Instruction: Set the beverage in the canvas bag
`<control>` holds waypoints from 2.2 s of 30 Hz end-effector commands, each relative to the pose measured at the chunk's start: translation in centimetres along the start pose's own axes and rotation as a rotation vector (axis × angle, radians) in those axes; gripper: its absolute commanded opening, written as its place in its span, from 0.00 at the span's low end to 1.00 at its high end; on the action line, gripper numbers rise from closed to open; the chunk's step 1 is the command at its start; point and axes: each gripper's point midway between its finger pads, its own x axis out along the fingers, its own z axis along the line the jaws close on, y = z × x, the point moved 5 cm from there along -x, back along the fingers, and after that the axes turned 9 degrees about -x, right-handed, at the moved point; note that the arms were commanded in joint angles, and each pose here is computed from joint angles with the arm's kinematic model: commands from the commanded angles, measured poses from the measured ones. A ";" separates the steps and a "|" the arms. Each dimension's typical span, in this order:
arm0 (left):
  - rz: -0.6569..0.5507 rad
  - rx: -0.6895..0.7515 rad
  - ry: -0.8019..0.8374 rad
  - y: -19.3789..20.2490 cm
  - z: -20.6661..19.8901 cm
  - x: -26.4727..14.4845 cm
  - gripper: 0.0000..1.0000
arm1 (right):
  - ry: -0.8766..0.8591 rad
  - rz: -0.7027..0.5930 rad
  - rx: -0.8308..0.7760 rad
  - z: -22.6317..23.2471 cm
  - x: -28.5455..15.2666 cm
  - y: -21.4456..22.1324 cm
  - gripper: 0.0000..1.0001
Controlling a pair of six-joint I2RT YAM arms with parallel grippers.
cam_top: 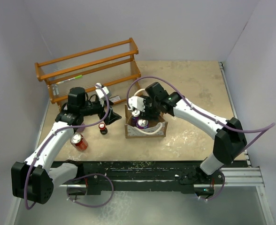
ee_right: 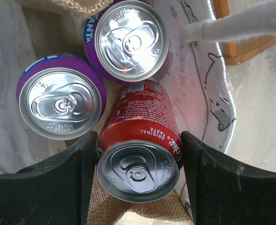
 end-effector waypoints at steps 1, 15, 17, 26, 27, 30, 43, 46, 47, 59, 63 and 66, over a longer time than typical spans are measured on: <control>-0.045 0.068 0.016 -1.4 -0.4 -0.3 0.99 | 0.111 -0.041 -0.065 -2.6 -0.6 -1.4 0.17; -0.045 0.072 0.019 -1.4 -0.5 -0.3 0.99 | 0.057 -0.023 -0.059 -2.4 1.6 -1.2 0.22; -0.046 0.073 0.019 -1.4 -0.5 -0.3 0.99 | 0.050 -0.022 -0.058 -2.4 1.8 -1.2 0.23; -0.048 0.076 0.020 -1.5 -0.6 -0.4 0.99 | 0.035 -0.026 -0.043 -2.7 2.6 -1.5 0.30; -0.048 0.076 0.020 -1.5 -0.5 -0.4 0.99 | 0.036 -0.027 -0.040 -2.7 2.7 -1.6 0.31; -0.048 0.075 0.022 -1.5 -0.5 -0.3 0.99 | 0.033 -0.025 -0.034 -2.7 2.9 -1.5 0.35; -0.046 0.086 0.021 -1.3 -0.6 -0.4 0.99 | 0.042 -0.035 0.002 -2.7 3.3 -1.6 0.58; -0.048 0.090 0.021 -1.4 -0.6 -0.5 0.99 | 0.054 -0.043 0.007 -2.9 2.9 -1.8 0.62; -0.048 0.090 0.020 -1.4 -0.6 -0.5 0.99 | 0.059 -0.046 0.010 -2.9 2.8 -1.9 0.64; -0.045 0.097 0.018 -1.3 -0.6 -0.5 1.00 | 0.100 -0.075 0.017 -3.6 1.4 -2.5 0.86; -0.042 0.096 0.018 -1.2 -0.5 -0.5 1.00 | 0.102 -0.093 0.021 -3.6 0.8 -2.8 0.88; -0.040 0.101 0.017 -1.2 -0.5 -0.5 1.00 | 0.099 -0.112 0.024 -3.5 0.3 -3.1 0.87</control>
